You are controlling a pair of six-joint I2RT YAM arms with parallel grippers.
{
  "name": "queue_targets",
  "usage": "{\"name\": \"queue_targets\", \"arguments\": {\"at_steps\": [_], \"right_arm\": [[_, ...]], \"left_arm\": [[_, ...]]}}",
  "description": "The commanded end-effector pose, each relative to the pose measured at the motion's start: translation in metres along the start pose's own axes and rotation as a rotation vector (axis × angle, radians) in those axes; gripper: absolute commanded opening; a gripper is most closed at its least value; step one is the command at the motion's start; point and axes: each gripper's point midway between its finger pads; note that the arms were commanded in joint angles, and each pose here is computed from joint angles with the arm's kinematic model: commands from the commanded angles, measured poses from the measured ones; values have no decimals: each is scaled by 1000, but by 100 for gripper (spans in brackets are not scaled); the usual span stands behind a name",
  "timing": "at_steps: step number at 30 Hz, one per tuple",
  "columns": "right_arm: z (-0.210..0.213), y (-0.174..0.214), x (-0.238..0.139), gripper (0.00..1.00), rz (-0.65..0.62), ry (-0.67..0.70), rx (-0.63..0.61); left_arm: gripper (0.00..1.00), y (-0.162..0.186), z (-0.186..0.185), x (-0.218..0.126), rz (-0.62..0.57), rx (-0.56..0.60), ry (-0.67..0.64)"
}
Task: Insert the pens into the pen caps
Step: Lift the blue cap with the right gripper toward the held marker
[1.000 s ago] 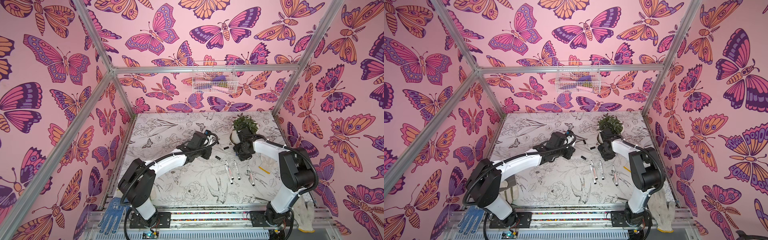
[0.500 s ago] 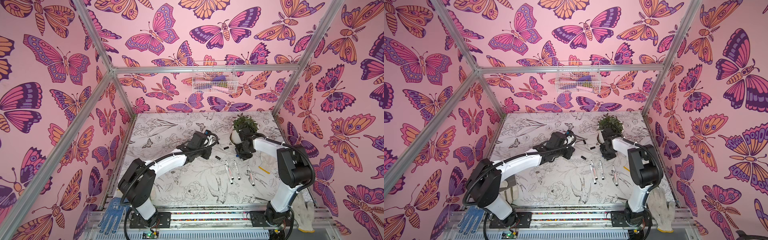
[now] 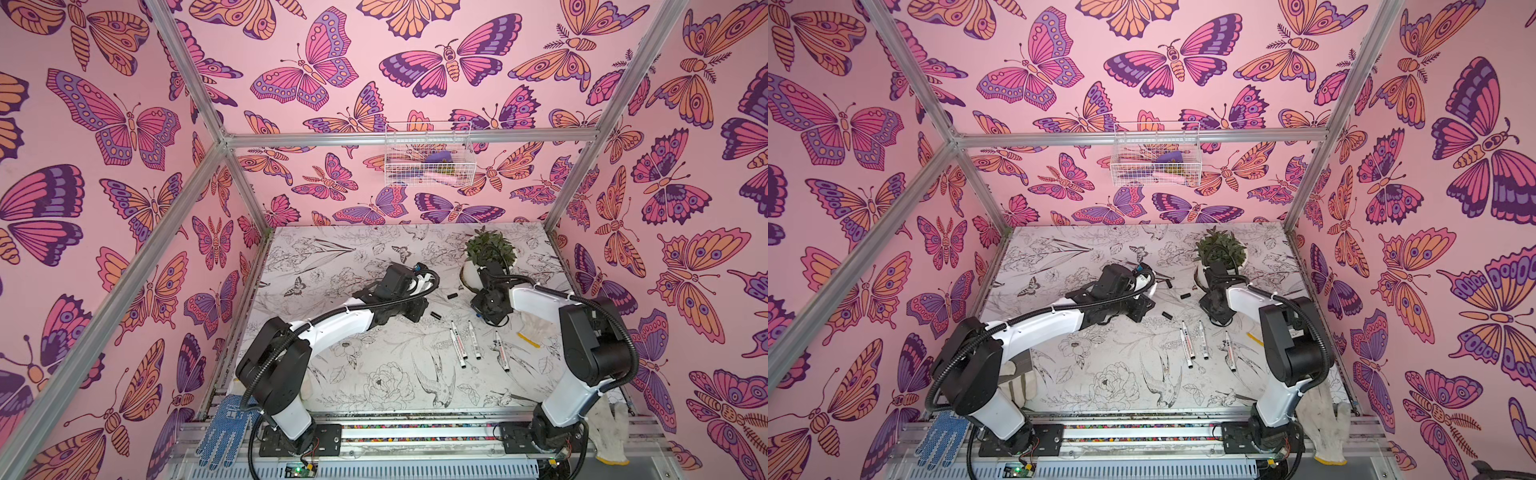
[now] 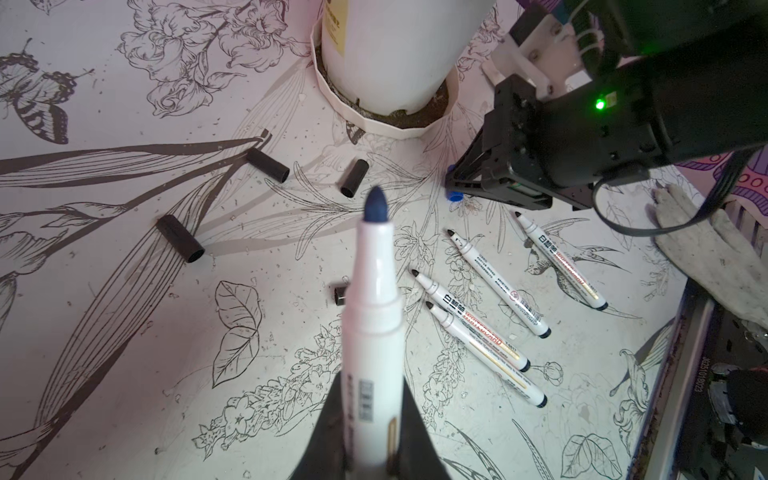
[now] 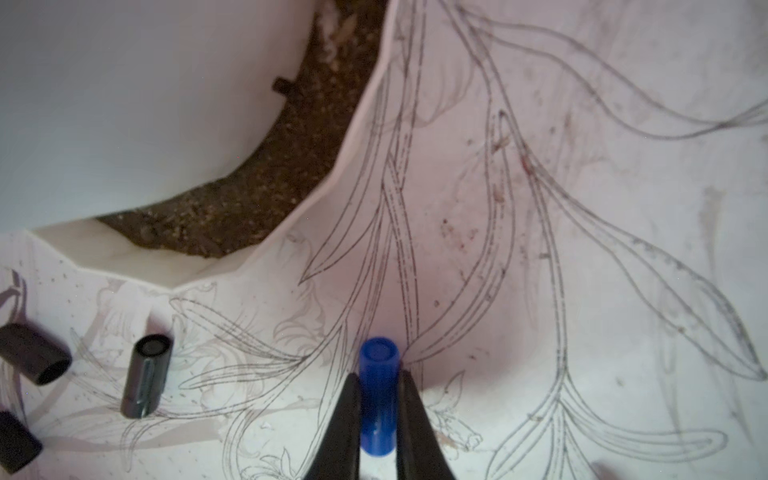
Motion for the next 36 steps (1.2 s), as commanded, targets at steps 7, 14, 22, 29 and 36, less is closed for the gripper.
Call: {"name": "queue_targets", "arguments": {"at_steps": [7, 14, 22, 29, 36], "right_arm": [[-44, 45, 12, 23, 115, 183, -236], [-32, 46, 14, 31, 155, 165, -279], [-32, 40, 16, 30, 166, 193, -231], [-30, 37, 19, 8, 170, 165, -207], [47, 26, -42, 0, 93, -257, -345]], "left_arm": [[0, -4, -8, -1, -7, 13, 37], [0, -6, -8, -3, -13, 10, 33], [0, -5, -7, -3, -12, 7, 27], [0, -7, -10, -4, -15, 7, 43], [0, -1, -20, 0, 3, 33, 105]]}}
Point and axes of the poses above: each gripper's point midway between its finger pads, its own x axis out along the fingers, its own z axis along the line the jaws close on, y = z × x, and after that the axes turned 4 degrees about x, right-handed
